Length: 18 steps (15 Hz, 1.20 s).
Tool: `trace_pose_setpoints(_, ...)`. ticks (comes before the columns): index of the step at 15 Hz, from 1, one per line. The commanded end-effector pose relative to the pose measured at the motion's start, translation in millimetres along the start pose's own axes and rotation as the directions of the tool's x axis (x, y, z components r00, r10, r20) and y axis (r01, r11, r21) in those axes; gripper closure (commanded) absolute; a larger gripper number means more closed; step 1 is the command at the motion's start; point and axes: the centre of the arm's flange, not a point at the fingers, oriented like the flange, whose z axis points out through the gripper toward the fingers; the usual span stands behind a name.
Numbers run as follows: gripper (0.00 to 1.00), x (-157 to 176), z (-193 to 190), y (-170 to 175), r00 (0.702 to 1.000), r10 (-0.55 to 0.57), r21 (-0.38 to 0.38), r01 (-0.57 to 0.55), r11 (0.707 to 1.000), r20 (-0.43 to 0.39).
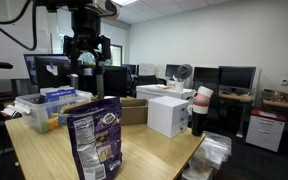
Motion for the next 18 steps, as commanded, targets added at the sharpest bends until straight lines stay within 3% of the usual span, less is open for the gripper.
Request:
trace_pose_setpoints(1, 0.00, 3.3, 29.4, 6.1, 0.997, 0.081, -0.022, -0.081, 0.997, 0.004)
trace_pose_setpoints(4, 0.00, 11.2, 72.9, 6.8, 0.991, 0.118, -0.009, -0.117, 0.993, 0.068)
trace_pose_setpoints(9, 0.00, 16.4, 128.3, 24.0, 0.962, 0.241, -0.055, -0.236, 0.970, 0.128)
trace_pose_setpoints(13, 0.00, 13.2, 161.6, 15.0, 0.943, 0.277, -0.020, -0.278, 0.960, 0.183)
trace_pose_setpoints(14, 0.00, 15.6, 157.9, 2.8, 0.952, 0.233, 0.044, -0.246, 0.968, 0.196)
trace_pose_setpoints(15, 0.00, 14.2, 152.3, 15.5, 0.951, 0.251, -0.001, -0.255, 0.967, 0.180)
trace_pose_setpoints(18, 0.00, 17.1, 158.9, 6.6, 0.950, 0.241, 0.020, -0.250, 0.968, 0.196)
